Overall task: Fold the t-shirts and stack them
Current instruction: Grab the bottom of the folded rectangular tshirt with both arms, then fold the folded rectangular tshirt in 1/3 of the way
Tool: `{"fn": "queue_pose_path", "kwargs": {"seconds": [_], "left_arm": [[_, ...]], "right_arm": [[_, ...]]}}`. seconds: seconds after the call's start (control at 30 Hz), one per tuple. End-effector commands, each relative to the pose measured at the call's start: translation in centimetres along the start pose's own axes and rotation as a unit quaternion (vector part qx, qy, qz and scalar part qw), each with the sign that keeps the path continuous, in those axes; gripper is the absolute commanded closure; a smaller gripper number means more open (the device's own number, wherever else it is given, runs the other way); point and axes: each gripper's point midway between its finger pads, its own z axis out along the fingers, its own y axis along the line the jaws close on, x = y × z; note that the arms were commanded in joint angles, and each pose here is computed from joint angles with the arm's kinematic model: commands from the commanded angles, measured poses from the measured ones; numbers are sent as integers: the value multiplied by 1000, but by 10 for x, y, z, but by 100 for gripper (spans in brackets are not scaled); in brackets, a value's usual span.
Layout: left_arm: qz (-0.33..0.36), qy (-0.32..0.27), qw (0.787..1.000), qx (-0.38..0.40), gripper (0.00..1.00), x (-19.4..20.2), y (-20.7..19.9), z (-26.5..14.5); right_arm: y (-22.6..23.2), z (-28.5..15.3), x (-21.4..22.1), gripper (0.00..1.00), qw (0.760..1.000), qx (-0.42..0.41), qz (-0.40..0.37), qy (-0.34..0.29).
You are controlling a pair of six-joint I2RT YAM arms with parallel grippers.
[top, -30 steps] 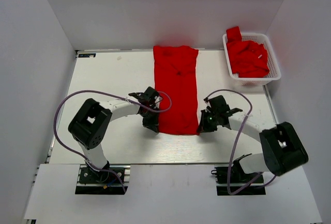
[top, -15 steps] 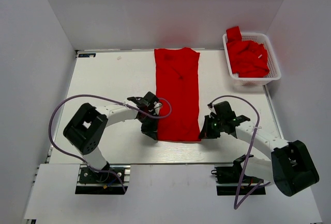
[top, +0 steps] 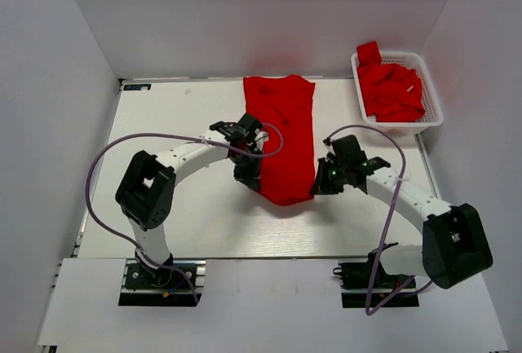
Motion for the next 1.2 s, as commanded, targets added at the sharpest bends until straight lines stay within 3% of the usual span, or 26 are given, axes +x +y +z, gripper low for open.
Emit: {"fn": "queue_pose_path", "kwargs": {"seconds": [0.0,0.3,0.53,0.87,1.17], "left_arm": [[-7,-27,999,-41,100,-26,9,-14],[-68,-88,993,-32,100,-100,24,-33],[-60,-122,989,-51,100,-153,38,-30],[-57,-156,985,-50,100,-193,48,-35],[-70,-174,982,-21,100,-222,59,-36]], "right_arm": [[-1,-5,-36,100,999,33,-14,-31],[-4,0,-93,100,997,54,-19,-58],[-5,10,-147,100,995,55,-24,-82],[-4,21,-204,100,994,35,-25,-102],[-8,37,-229,100,995,11,-23,-97]]}}
